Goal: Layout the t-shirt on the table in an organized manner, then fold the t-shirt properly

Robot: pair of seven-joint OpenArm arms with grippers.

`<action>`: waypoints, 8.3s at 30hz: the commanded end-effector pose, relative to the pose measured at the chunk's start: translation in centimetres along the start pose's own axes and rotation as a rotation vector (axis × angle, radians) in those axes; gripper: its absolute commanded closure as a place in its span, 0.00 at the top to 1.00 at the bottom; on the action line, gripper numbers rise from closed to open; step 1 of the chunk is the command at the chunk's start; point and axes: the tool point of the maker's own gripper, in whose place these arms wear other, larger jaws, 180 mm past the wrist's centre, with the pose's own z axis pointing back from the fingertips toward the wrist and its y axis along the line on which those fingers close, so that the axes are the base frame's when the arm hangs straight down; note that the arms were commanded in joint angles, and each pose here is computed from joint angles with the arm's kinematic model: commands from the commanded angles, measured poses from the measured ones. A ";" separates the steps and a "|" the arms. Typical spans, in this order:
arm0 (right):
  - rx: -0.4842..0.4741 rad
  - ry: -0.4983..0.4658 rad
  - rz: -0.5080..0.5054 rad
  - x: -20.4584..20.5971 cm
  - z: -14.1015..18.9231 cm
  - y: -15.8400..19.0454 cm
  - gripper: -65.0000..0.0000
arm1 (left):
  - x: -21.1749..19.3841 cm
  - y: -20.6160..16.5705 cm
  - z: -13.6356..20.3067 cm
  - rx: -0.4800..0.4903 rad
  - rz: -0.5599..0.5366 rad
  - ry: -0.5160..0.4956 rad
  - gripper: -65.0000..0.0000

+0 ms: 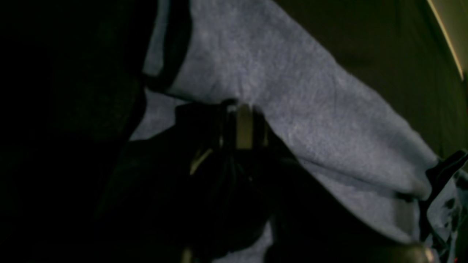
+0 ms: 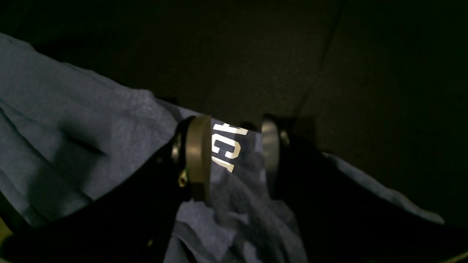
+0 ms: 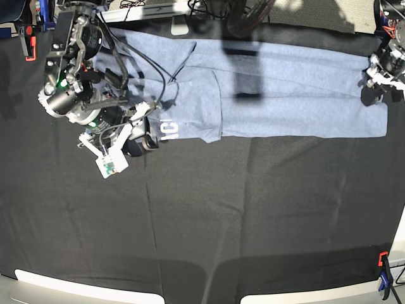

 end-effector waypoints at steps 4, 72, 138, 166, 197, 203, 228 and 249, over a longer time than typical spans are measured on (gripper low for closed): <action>0.003 -0.060 0.018 1.7 0.3 0.0 0.35 | 2.9 -0.2 0.3 -0.011 -0.026 -0.110 0.00; -0.303 -0.132 0.002 2.2 6.2 -10.4 0.35 | -9.3 -33.2 -1.0 -0.866 -0.210 0.212 0.43; -0.248 -0.169 -0.027 2.8 6.0 -9.5 0.35 | -3.1 -28.8 0.1 -0.686 -0.337 0.095 0.00; -0.247 -0.156 -0.029 2.6 5.9 -9.5 0.35 | -10.9 -35.2 -0.4 -0.835 -0.562 0.238 0.44; -0.252 0.127 -0.164 -6.1 10.9 -12.7 0.71 | 1.3 -22.6 -1.6 -0.377 -0.561 -0.045 0.46; -0.228 0.199 -0.270 -10.1 10.4 -13.3 0.71 | 1.5 -22.7 -1.6 -0.381 -0.559 -0.058 0.46; 0.004 0.258 -0.404 -15.2 5.1 -8.6 0.71 | 1.5 -22.7 -1.6 -0.380 -0.559 -0.057 0.46; -0.098 0.262 -0.440 -15.7 7.8 -11.8 0.71 | 1.3 -22.5 -1.7 -0.371 -0.569 -0.049 0.46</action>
